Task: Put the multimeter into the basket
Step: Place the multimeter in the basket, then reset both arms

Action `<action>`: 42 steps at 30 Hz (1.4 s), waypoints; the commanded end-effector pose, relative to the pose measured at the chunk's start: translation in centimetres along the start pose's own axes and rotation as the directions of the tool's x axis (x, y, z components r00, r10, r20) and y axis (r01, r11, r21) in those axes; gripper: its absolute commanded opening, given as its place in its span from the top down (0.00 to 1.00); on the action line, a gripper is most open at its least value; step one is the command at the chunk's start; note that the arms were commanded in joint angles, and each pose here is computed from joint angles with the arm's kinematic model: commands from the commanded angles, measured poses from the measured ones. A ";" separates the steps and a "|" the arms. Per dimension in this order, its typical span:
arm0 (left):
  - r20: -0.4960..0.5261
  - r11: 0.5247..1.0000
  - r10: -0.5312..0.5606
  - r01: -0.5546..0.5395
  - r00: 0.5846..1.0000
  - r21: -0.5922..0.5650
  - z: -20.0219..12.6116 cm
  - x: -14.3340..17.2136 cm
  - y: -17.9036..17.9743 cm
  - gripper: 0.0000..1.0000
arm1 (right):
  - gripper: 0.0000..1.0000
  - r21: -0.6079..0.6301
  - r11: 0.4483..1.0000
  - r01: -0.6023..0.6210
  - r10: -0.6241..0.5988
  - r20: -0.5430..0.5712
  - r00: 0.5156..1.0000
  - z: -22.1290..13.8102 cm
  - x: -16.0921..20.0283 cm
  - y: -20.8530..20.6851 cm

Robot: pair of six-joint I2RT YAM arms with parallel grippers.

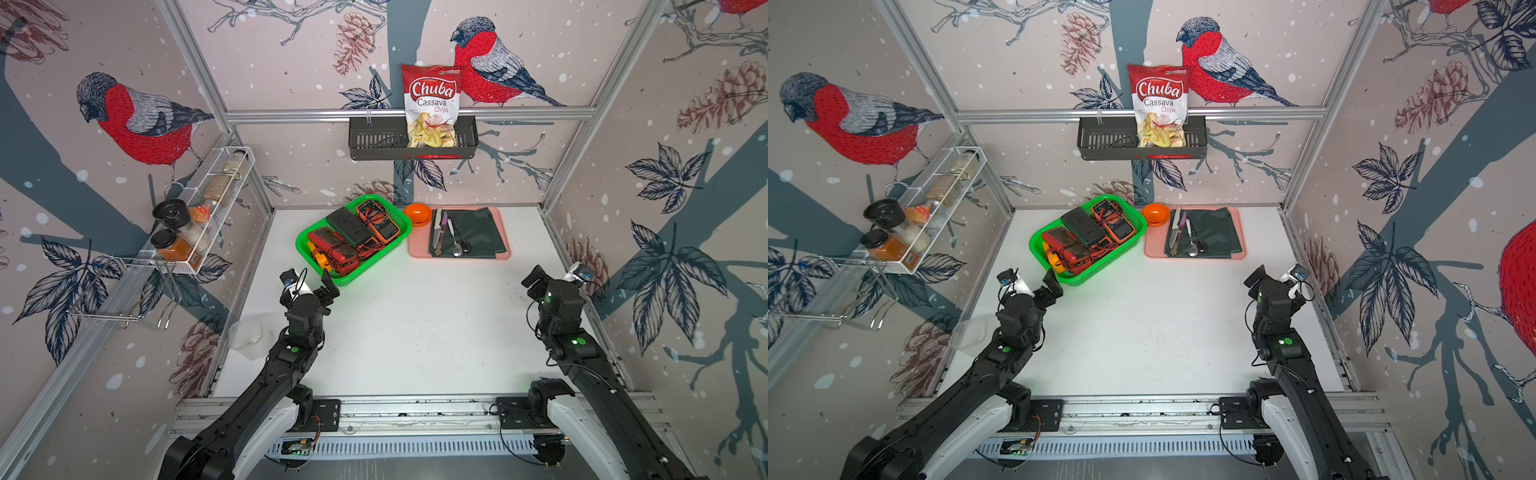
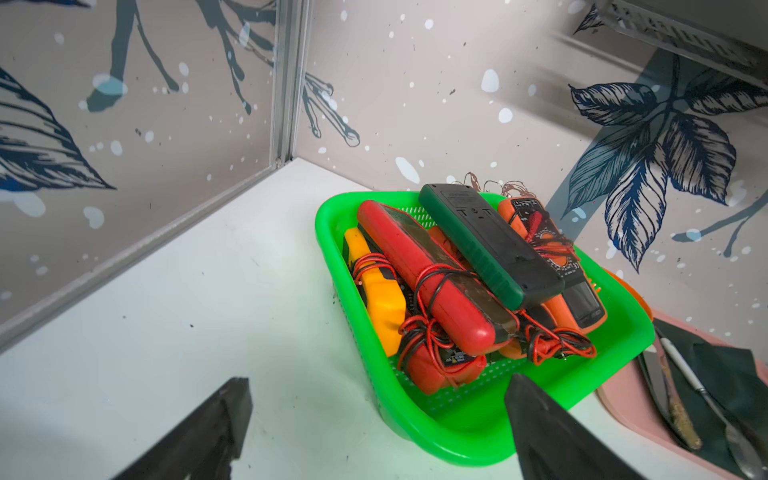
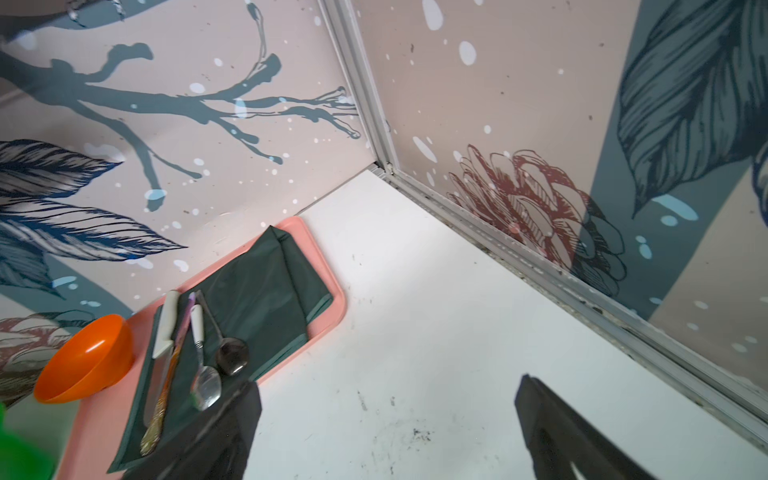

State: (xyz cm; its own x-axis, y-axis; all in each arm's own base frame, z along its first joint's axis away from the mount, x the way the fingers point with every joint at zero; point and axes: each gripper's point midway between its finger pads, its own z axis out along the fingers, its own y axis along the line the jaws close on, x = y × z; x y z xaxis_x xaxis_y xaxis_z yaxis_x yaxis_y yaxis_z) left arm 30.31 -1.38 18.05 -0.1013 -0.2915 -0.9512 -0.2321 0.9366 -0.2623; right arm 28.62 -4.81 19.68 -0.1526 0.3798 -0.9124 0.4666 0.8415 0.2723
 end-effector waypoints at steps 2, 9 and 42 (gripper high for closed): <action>0.150 0.996 0.082 -0.088 0.985 0.031 -0.6 -1.6 -0.1 0.01 | 0.00 -0.018 1.000 -0.024 0.025 0.054 0.998 0.8 -0.4 -0.2; 0.198 0.982 0.167 -0.180 0.966 0.049 -0.6 -1.2 0.6 0.01 | 0.00 -0.061 0.998 0.022 -0.008 0.213 0.977 0.9 -0.2 -0.8; 0.172 0.942 0.250 -0.281 0.953 0.186 4.8 2.6 1.7 0.01 | 0.00 -0.267 0.932 0.247 -0.158 0.313 0.936 5.0 4.5 2.7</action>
State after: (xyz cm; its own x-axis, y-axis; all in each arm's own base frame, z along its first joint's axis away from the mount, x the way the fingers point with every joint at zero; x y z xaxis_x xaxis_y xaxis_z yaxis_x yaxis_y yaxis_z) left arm 33.82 1.14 11.91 -0.0897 -0.0187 -0.9958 -0.0693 0.9975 -0.0125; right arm 33.20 -3.73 12.75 -0.0354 0.1280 -0.9911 0.2335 0.9654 0.1164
